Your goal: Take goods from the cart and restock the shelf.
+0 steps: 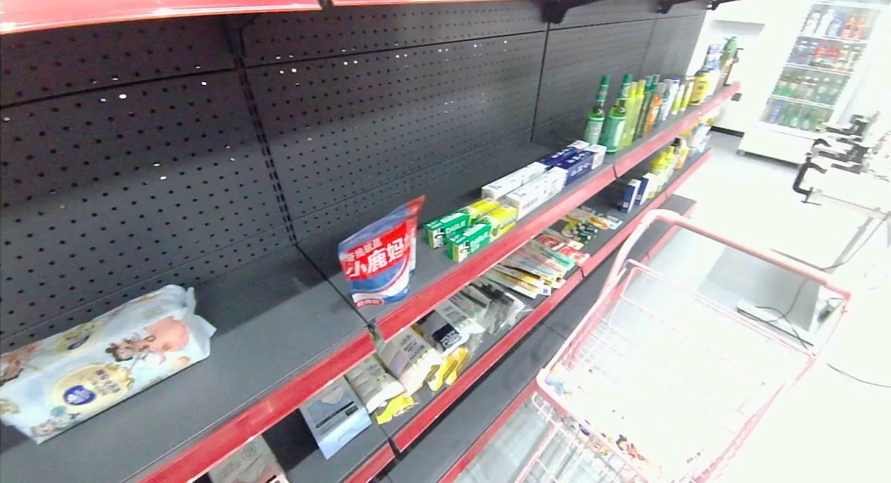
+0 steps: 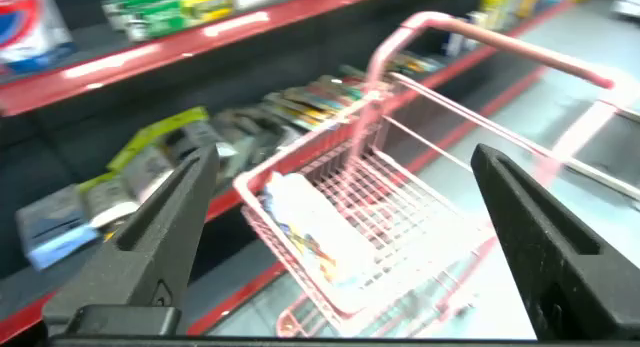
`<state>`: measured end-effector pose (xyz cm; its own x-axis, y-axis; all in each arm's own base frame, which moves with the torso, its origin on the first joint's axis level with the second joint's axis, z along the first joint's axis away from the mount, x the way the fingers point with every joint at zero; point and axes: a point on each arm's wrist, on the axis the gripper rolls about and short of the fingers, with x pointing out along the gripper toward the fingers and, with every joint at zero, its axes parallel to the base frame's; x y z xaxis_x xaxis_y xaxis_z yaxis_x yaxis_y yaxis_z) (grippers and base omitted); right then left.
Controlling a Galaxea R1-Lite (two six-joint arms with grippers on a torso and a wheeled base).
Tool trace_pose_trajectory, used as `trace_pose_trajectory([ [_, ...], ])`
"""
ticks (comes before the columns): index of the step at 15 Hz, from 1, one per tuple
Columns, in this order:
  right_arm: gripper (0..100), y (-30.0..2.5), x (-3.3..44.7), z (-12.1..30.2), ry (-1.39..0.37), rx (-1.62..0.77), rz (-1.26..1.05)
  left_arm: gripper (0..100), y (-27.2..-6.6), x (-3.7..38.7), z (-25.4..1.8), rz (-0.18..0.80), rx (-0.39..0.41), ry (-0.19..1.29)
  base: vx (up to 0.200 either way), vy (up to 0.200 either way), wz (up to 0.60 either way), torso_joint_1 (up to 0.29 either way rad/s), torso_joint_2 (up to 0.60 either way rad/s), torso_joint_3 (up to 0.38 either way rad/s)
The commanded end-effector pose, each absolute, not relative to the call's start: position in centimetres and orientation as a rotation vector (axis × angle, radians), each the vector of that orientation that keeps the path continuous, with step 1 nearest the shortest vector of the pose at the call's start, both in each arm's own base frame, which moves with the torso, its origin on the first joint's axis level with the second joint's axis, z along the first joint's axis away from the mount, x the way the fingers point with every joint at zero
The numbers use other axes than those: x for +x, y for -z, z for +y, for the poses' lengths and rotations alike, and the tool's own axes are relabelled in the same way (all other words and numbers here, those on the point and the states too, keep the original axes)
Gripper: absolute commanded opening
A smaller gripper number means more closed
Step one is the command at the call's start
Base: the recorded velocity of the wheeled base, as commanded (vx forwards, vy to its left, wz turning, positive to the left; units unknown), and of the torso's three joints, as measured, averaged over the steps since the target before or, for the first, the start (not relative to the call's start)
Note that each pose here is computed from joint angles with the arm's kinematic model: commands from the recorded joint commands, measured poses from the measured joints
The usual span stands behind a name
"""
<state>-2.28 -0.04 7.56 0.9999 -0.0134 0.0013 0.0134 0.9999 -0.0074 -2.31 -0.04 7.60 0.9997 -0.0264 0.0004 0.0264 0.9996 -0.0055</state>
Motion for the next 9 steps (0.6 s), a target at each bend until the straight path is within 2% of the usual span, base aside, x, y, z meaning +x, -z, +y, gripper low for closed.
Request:
trace_pose_trajectory([
  [1,100,-7.56,-2.28,-0.04,0.014,-0.008,-0.001,100,-7.60,-2.30,-0.04,0.000,-0.006,0.026,0.000,0.000,-0.60,0.007,0.00,0.002],
  [2,100,-7.56,-2.28,-0.04,0.014,-0.008,-0.001,100,-7.60,-2.30,-0.04,0.000,-0.006,0.026,0.000,0.000,-0.60,0.002,-0.01,0.002],
  [9,100,-7.96,-2.19,-0.04,0.014,-0.006,0.005,100,-7.60,-2.30,-0.04,0.000,-0.006,0.026,0.000,0.000,0.00,0.000,0.00,0.000],
])
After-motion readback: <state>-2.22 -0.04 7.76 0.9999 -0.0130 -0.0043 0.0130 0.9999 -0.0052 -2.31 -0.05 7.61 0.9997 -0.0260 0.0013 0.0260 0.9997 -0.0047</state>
